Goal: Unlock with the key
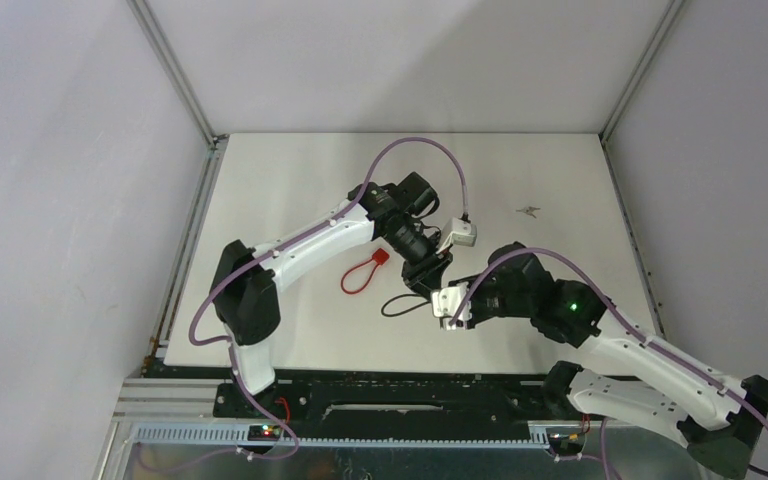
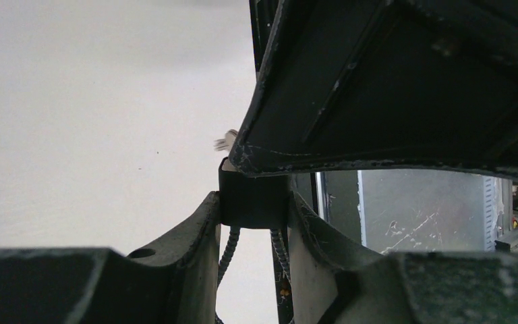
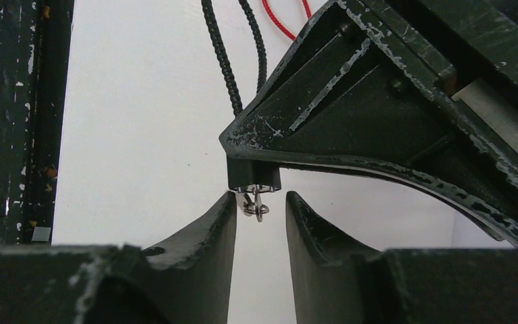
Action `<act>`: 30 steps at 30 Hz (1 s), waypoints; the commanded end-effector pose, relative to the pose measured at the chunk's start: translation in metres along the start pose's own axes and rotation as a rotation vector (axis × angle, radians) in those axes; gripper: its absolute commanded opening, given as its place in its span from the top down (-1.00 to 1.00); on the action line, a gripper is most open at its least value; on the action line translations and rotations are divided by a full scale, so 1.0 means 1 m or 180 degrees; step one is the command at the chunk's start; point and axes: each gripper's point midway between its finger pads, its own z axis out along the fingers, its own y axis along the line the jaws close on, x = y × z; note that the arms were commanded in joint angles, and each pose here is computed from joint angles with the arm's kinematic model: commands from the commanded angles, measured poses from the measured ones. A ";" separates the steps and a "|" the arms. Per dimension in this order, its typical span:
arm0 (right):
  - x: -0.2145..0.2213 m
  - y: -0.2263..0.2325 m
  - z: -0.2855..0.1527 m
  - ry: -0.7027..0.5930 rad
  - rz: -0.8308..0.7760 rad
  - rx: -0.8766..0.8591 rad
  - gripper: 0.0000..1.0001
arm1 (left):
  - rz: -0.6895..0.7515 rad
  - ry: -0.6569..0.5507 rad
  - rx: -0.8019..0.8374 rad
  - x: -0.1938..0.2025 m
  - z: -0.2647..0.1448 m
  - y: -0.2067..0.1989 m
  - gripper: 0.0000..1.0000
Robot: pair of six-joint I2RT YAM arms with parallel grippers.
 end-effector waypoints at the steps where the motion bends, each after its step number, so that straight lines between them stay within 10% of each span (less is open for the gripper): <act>1: -0.015 -0.011 -0.002 -0.0110 -0.0042 0.0060 0.35 | 0.0196 -0.0175 0.0108 -0.018 -0.011 -0.019 1.00; 15: -0.011 -0.009 0.007 -0.0034 -0.0117 0.0101 1.00 | 0.0209 -0.0182 0.0161 -0.017 -0.009 -0.022 1.00; 30: 0.018 -0.017 0.017 0.0491 -0.0376 0.0458 1.00 | 0.0251 -0.0204 0.0297 -0.013 -0.010 -0.032 1.00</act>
